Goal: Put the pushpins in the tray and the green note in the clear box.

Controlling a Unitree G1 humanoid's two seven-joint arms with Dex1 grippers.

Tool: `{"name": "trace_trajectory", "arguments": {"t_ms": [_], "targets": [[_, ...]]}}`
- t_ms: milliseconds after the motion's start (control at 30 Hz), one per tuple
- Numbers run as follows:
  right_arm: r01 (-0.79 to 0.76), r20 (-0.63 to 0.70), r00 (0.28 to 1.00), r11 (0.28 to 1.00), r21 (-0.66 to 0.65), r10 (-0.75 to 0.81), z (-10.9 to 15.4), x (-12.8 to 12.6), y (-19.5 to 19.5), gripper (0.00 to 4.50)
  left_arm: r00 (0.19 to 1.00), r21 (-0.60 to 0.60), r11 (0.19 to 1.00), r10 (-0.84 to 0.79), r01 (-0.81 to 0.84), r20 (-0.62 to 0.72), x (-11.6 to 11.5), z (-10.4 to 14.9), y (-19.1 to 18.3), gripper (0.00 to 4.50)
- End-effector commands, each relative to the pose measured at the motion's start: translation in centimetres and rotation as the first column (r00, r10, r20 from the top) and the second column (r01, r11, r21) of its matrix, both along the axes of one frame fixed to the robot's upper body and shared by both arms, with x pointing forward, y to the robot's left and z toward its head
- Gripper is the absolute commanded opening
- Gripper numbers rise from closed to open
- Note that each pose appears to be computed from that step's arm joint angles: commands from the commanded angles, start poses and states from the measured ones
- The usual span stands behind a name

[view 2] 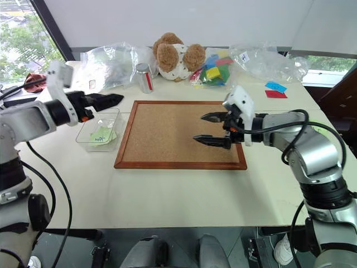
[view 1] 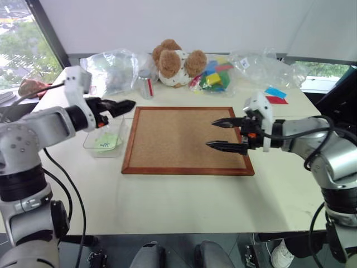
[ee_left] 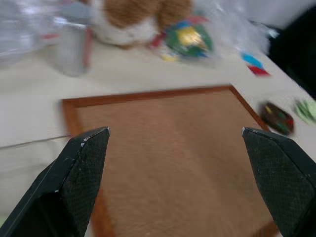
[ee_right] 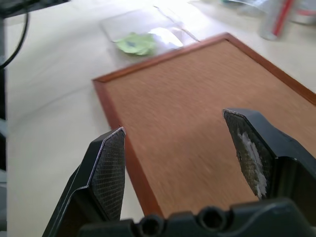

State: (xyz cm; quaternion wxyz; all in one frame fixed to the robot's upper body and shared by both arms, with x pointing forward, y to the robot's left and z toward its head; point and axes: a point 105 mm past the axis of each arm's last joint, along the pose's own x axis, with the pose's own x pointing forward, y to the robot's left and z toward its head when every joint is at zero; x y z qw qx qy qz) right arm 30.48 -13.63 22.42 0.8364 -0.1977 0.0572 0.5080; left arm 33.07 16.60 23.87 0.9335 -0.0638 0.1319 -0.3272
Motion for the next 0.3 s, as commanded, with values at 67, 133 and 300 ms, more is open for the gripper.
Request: {"name": "trace_trajectory", "arguments": {"t_ms": [67, 133, 300], "targets": [[0.041, 0.046, 0.998, 0.999, -0.002, -0.041, 1.5, -1.0, -1.4, 3.47, 0.963, 0.114, 0.959, -0.266, 0.261, 0.032, -2.8, -1.8, -2.8, 4.41], [0.072, 0.04, 0.997, 0.997, -0.009, -0.072, 1.4, -1.0, -2.1, 3.47, 0.943, 0.138, 0.936, -0.332, 0.324, 0.037, -3.6, -2.5, -2.8, 4.41], [0.114, 0.023, 0.993, 0.993, -0.02, -0.114, 0.8, -1.5, -2.9, 3.47, 0.921, 0.199, 0.908, -0.386, 0.369, 0.049, -4.1, -3.8, -2.0, 4.41]]}}
